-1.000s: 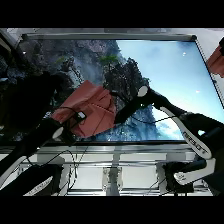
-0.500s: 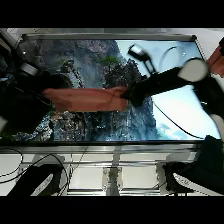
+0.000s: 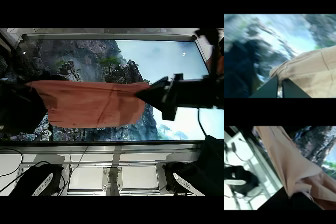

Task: Fold the clothes and pants, and hang the long-sleeved shirts on hangers.

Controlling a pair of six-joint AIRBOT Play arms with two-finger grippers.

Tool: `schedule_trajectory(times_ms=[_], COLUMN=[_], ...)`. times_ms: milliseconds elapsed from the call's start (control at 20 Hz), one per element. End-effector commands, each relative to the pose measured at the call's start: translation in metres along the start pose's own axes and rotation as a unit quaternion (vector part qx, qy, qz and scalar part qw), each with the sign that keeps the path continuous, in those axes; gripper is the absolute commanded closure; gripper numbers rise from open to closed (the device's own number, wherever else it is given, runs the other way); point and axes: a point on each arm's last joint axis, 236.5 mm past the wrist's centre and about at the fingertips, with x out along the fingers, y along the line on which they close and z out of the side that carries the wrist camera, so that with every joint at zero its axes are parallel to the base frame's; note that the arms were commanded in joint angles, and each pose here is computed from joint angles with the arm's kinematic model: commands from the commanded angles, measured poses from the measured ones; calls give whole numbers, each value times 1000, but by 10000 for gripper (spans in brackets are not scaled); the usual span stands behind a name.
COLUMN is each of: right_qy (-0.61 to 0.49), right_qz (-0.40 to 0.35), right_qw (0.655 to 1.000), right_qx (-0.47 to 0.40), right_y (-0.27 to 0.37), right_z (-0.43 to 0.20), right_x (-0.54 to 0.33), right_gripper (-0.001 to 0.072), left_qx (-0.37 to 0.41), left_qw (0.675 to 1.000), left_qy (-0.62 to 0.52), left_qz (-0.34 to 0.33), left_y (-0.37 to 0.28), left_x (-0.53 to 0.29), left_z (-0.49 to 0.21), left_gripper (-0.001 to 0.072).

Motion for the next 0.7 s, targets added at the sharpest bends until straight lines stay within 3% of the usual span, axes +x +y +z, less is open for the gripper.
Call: schedule_trajectory(times_ms=[0,300,650], right_qy=[-7,53,180], right_qz=[11,-20,-79], right_qw=[997,992,967], right_qx=[71,113,164], right_y=[21,-5,-91], right_z=[-6,-27,-64], right_x=[-21,-4,74], right_gripper=[704,704,704], left_qx=[-49,-73,-22], left_qw=[993,958,916], left_qy=[40,241,360], left_qz=[-96,-136,-178], left_y=[-45,-68,-85], left_x=[-11,28,114], left_z=[-15,-73,-102], left_gripper=[678,678,678])
